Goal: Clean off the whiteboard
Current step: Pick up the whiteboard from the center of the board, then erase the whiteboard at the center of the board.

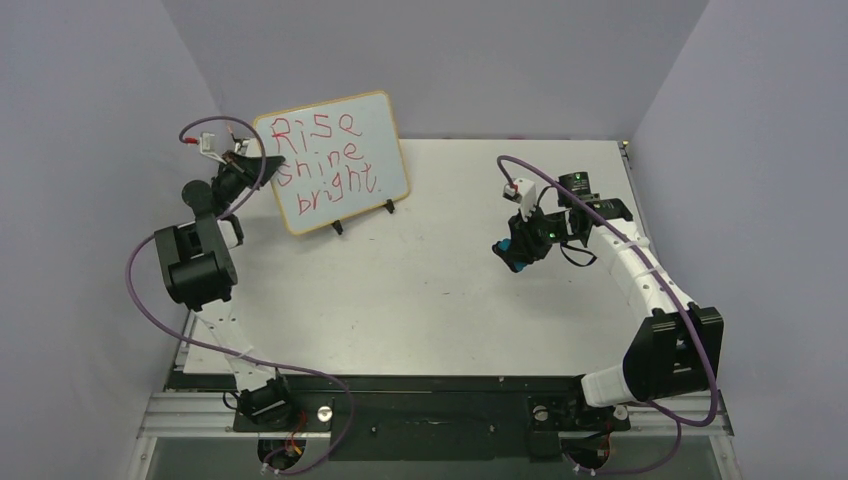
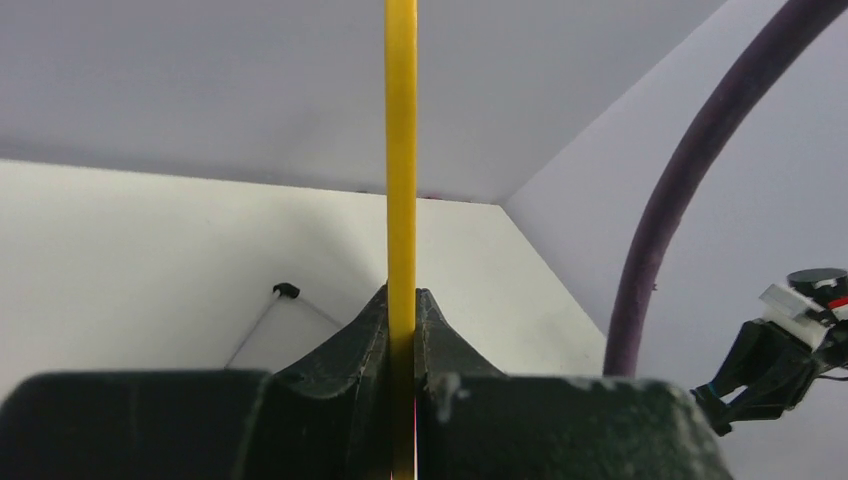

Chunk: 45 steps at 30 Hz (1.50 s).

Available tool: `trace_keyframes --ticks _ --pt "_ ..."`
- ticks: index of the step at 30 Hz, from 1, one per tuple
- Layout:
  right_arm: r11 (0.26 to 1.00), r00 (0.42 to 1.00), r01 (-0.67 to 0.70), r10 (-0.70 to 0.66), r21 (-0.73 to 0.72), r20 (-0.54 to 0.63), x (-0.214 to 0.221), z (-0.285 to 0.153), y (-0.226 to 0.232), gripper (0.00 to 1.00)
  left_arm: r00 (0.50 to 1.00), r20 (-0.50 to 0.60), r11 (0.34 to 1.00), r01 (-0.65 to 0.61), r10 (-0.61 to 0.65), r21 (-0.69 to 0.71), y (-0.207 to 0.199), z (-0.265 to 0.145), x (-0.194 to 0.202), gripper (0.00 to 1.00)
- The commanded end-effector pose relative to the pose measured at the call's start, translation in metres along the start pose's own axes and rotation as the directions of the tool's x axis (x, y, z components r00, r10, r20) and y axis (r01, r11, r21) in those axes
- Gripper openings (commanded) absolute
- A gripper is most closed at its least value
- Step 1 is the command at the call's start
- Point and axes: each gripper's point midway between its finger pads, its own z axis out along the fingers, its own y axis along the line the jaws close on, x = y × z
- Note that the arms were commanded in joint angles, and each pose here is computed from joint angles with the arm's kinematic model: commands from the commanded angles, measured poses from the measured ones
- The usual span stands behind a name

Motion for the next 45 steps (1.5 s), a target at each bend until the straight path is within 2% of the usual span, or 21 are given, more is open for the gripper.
trace_keyframes --ticks 1,2,3,4,9,15,23,30,32,34,35,36,37,38,40,41,42,43,44,45 --pt "0.999 0.999 0.038 -0.038 -0.005 0.013 -0.006 0.000 -0.001 0.00 0.941 0.124 0.946 -0.322 0.316 0.035 -0.068 0.017 -0.057 0.00" --pt "0.999 0.999 0.038 -0.038 -0.004 0.012 -0.005 0.000 -0.001 0.00 0.913 0.138 0.920 -0.392 0.385 0.028 -0.076 0.020 -0.061 0.00" --pt "0.999 0.999 0.039 -0.039 -0.004 0.011 -0.005 0.000 -0.002 0.00 0.910 0.131 0.918 -0.397 0.392 0.014 -0.076 0.020 -0.059 0.00" --pt "0.999 0.999 0.038 -0.038 -0.004 0.010 -0.005 0.000 -0.002 0.00 0.887 0.142 0.895 -0.445 0.439 0.011 -0.084 0.023 -0.062 0.00" --pt "0.999 0.999 0.033 -0.033 -0.007 0.001 -0.003 0.002 -0.002 0.00 0.866 0.195 0.880 -0.474 0.461 0.024 -0.107 0.033 -0.074 0.00" --pt "0.999 0.999 0.035 -0.035 -0.006 -0.005 -0.002 0.001 -0.003 0.00 0.885 0.291 0.924 -0.382 0.363 0.009 -0.137 0.049 -0.101 0.00" --pt "0.999 0.999 0.042 -0.042 -0.002 -0.004 -0.002 0.000 -0.003 0.00 0.886 0.300 0.927 -0.375 0.353 0.017 -0.192 0.089 -0.094 0.00" --pt "0.998 0.998 0.056 -0.056 0.000 -0.004 -0.003 -0.002 -0.002 0.00 0.895 0.284 0.932 -0.362 0.343 0.017 -0.214 0.114 -0.078 0.00" --pt "0.998 0.998 0.064 -0.064 -0.001 -0.001 -0.003 -0.004 0.000 0.00 0.901 0.281 0.936 -0.351 0.330 0.027 -0.225 0.116 -0.069 0.00" --pt "0.996 0.996 0.085 -0.085 -0.007 0.010 -0.006 -0.009 0.004 0.00 0.918 0.268 0.947 -0.316 0.291 0.054 -0.246 0.120 -0.040 0.00" --pt "0.995 0.995 0.095 -0.095 -0.006 0.015 -0.007 -0.011 0.006 0.00 0.931 0.245 0.957 -0.288 0.271 0.036 -0.237 0.115 -0.021 0.00" --pt "0.994 0.993 0.110 -0.110 -0.001 0.029 -0.010 -0.017 0.008 0.00 0.928 0.269 0.958 -0.282 0.259 0.049 -0.257 0.111 -0.016 0.00" --pt "0.993 0.992 0.118 -0.118 0.003 0.036 -0.010 -0.020 0.009 0.00 0.941 0.243 0.968 -0.250 0.237 0.024 -0.246 0.102 0.006 0.00" --pt "0.992 0.990 0.127 -0.128 0.014 0.053 -0.012 -0.026 0.011 0.00 0.938 0.267 0.971 -0.239 0.221 0.034 -0.265 0.097 0.013 0.00" --pt "0.988 0.986 0.150 -0.153 0.035 0.074 -0.014 -0.035 0.014 0.00 0.956 0.233 0.983 -0.182 0.180 -0.011 -0.256 0.074 0.057 0.00" --pt "0.986 0.984 0.160 -0.162 0.040 0.077 -0.013 -0.037 0.015 0.00 0.946 0.272 0.984 -0.176 0.174 -0.015 -0.267 0.064 0.055 0.00" --pt "0.983 0.980 0.174 -0.178 0.048 0.091 -0.016 -0.041 0.018 0.00 0.959 0.240 0.989 -0.149 0.151 -0.026 -0.264 0.054 0.080 0.00" --pt "0.982 0.978 0.183 -0.187 0.045 0.092 -0.014 -0.042 0.021 0.00 0.949 0.282 0.989 -0.143 0.144 -0.026 -0.275 0.044 0.075 0.00" --pt "0.979 0.973 0.199 -0.202 0.037 0.109 -0.015 -0.044 0.027 0.00 0.959 0.256 0.992 -0.121 0.125 -0.030 -0.274 0.036 0.097 0.00" --pt "0.976 0.970 0.215 -0.216 0.026 0.112 -0.014 -0.044 0.031 0.00 0.949 0.293 0.993 -0.111 0.118 -0.040 -0.281 0.027 0.093 0.00"
